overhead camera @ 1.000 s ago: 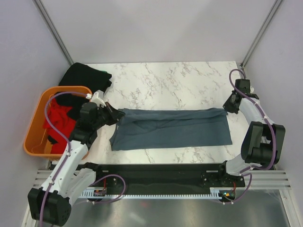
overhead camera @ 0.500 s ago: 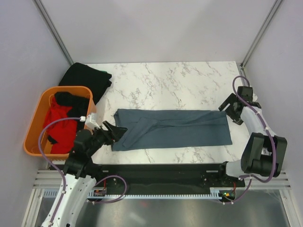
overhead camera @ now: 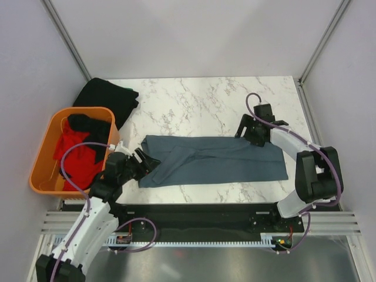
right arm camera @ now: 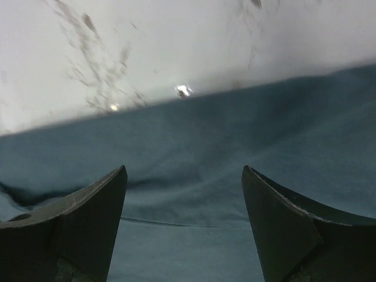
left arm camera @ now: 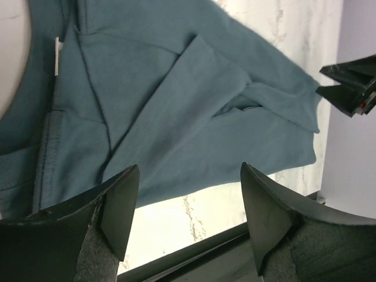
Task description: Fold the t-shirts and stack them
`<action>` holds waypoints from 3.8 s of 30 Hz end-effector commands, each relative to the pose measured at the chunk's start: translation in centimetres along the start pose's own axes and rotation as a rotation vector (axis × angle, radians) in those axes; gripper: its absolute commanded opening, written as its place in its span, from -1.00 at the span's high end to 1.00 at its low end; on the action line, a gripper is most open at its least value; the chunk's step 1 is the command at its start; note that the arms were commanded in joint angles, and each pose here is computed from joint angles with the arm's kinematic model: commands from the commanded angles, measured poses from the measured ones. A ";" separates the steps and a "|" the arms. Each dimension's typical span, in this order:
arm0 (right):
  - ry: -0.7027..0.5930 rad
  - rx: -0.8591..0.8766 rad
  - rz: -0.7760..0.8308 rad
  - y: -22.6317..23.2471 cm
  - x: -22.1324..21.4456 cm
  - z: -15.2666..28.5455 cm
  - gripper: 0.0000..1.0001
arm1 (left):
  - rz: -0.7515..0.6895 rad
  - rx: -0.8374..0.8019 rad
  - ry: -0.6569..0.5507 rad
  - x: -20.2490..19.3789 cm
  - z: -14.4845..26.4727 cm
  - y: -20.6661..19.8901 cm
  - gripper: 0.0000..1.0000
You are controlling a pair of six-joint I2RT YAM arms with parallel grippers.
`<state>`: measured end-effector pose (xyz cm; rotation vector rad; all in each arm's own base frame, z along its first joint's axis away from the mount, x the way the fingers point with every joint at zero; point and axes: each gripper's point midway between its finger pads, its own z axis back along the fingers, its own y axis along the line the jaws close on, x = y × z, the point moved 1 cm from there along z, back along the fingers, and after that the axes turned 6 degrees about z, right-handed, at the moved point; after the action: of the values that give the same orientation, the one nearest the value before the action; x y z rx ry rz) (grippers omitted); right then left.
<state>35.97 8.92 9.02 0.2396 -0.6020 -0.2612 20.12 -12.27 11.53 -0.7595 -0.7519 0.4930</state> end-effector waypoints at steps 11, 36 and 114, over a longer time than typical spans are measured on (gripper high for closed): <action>0.171 -0.102 -0.082 -4.3 -10.3 -1.4 -0.77 | -0.015 0.275 0.099 -1.5 -10.8 3.1 -0.50; -0.009 0.258 0.349 15.5 -5.8 10.3 -0.96 | -0.436 0.049 0.000 12.5 -6.3 -19.7 -0.69; -0.020 -0.122 -0.180 -4.4 -12.6 9.1 -0.97 | -0.246 0.060 0.544 -22.3 -10.9 -8.6 0.14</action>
<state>19.90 6.46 8.47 0.1227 -0.5960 -0.4435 14.66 -35.70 3.61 -0.6803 -0.2983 0.0232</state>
